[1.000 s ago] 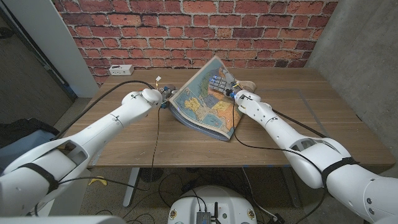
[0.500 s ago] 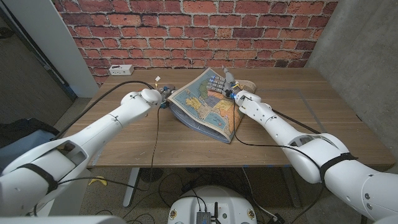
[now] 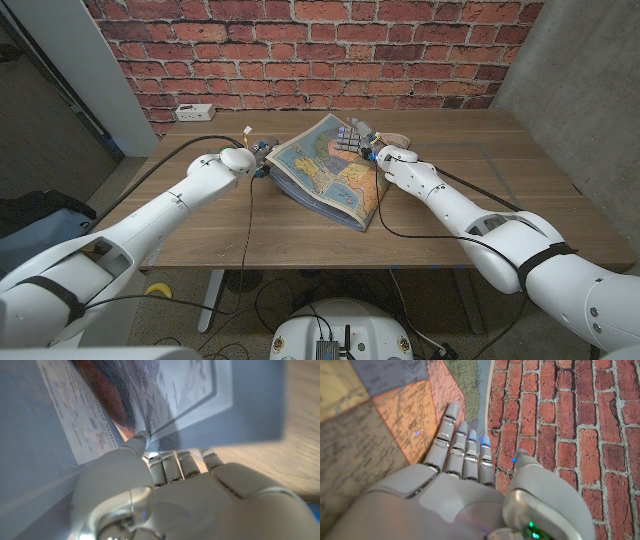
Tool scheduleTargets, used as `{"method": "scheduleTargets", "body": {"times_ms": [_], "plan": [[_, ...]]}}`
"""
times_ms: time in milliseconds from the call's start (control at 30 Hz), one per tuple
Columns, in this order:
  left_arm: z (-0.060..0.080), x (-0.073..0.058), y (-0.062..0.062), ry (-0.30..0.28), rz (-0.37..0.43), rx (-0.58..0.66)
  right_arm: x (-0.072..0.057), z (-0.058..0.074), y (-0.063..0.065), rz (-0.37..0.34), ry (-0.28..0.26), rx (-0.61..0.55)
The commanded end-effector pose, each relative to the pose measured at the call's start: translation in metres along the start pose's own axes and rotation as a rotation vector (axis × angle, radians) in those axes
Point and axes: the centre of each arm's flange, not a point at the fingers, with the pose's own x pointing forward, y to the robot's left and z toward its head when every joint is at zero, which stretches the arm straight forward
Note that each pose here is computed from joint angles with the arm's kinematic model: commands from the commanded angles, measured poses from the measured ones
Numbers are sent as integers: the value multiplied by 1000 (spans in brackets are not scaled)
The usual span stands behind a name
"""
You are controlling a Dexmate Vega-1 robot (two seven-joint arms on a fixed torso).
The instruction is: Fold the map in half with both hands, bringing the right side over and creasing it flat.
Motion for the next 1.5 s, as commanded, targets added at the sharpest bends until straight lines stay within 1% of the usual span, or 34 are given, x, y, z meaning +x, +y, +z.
{"method": "scheduleTargets", "body": {"times_ms": [33,100,167,467,500,533,567,667,700,767,800,833,933,1033,1133,1300,1433,1500], "plan": [[-2,-11,7,-145,83,-115,-2,8,4,-44,2,-277],[-2,-12,7,-173,102,-126,-2,8,4,-46,12,-307],[-1,-15,8,-201,139,-133,-2,8,5,-56,26,-332],[7,-31,11,-326,305,-74,-1,5,5,-83,100,-430],[9,-33,11,-350,335,-69,-1,4,5,-86,110,-454],[9,-33,11,-352,337,-69,-1,4,5,-86,111,-455],[10,-36,11,-381,374,-70,-1,3,6,-87,117,-479],[13,-41,11,-432,429,-76,-1,3,6,-92,125,-497],[14,-42,11,-442,446,-76,-1,2,6,-91,125,-493],[16,-44,13,-446,445,-54,-1,2,6,-90,125,-500],[17,-45,13,-446,443,-44,-1,2,7,-90,125,-503],[19,-45,15,-433,432,-29,-1,2,7,-86,122,-505],[22,-42,20,-407,378,14,-1,2,9,-72,110,-525],[25,-35,25,-366,292,63,-1,4,12,-59,88,-546],[28,-29,28,-330,226,129,-1,7,15,-52,65,-564],[37,-20,28,-274,150,265,-1,11,19,-41,36,-588],[46,-15,25,-206,120,418,-2,13,22,-35,27,-617],[51,-12,22,-185,99,486,-2,13,23,-35,25,-625]]}}
